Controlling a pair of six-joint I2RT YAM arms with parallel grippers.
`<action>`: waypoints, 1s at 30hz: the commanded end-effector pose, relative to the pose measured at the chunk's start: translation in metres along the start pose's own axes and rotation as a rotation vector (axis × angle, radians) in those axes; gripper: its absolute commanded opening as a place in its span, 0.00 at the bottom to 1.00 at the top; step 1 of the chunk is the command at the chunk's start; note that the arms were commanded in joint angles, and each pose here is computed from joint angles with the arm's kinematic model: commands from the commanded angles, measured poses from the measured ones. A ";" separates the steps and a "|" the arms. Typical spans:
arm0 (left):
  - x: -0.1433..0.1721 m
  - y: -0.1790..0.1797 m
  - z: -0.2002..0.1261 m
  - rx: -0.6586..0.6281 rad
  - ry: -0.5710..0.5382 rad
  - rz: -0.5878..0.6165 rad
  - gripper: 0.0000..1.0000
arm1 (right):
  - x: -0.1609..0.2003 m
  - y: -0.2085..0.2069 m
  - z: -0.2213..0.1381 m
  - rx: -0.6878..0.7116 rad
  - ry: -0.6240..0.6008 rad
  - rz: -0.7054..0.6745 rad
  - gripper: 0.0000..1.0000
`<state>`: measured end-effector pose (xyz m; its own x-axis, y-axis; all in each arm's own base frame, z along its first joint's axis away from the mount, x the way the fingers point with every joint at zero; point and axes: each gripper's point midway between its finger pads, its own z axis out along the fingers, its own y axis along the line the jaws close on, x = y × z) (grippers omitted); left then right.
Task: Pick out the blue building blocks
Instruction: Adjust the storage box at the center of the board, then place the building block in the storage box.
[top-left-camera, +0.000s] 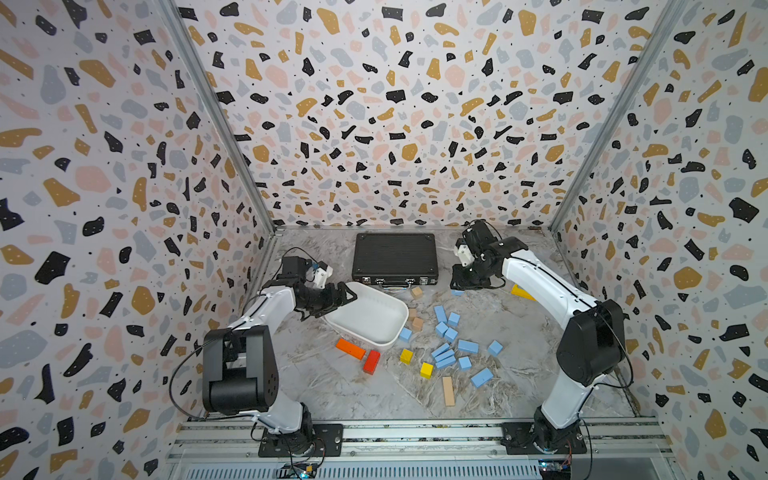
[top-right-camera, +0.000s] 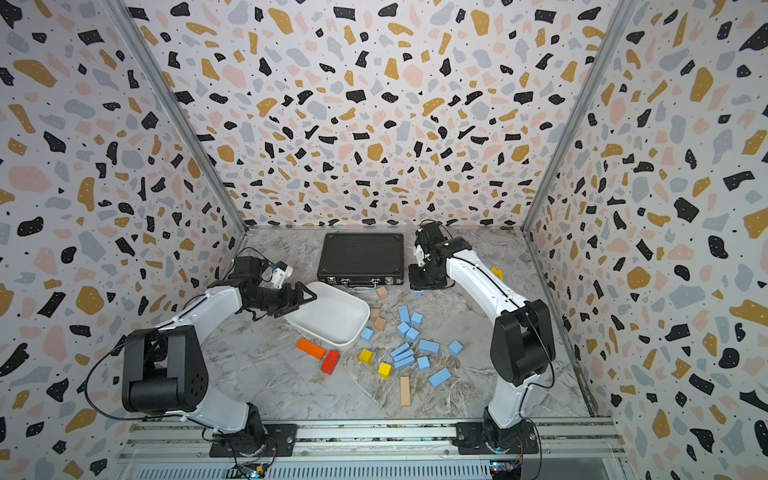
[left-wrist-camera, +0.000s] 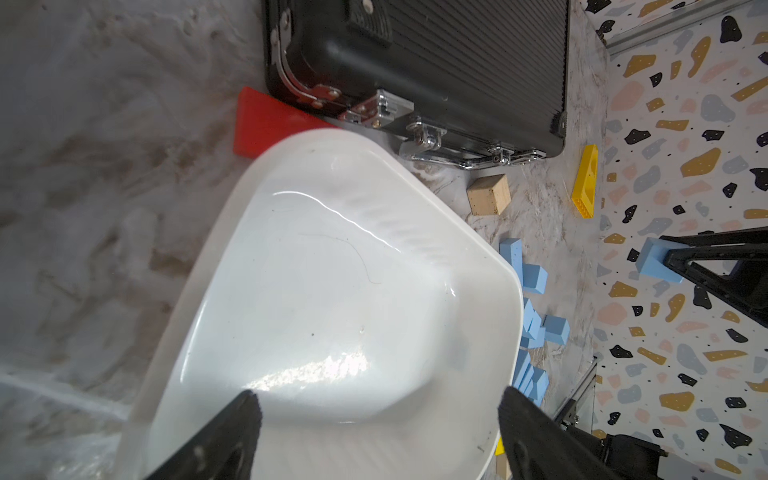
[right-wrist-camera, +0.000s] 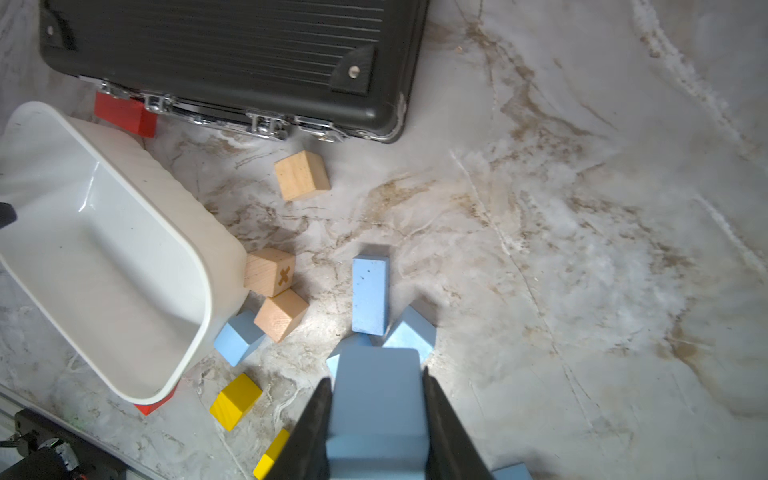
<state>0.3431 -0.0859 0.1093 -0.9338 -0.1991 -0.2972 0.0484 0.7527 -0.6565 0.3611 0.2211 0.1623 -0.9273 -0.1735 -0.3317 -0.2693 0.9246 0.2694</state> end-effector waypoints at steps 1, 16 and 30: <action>-0.001 -0.014 -0.010 0.042 -0.026 0.014 0.90 | 0.002 0.018 -0.005 0.011 0.005 -0.020 0.31; -0.030 0.051 -0.088 -0.192 -0.332 -0.082 0.93 | -0.029 0.185 0.030 -0.214 -0.161 -0.595 0.30; -0.029 0.070 -0.108 -0.218 -0.437 -0.132 0.95 | -0.031 0.253 0.109 -0.245 -0.150 -0.789 0.28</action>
<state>0.3311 0.0377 0.1405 -0.7135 -0.5079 -0.4826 -0.1940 0.8051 -0.5605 0.3484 0.4863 0.1212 -0.4637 -0.6825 -0.5649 -0.8680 0.4778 0.1351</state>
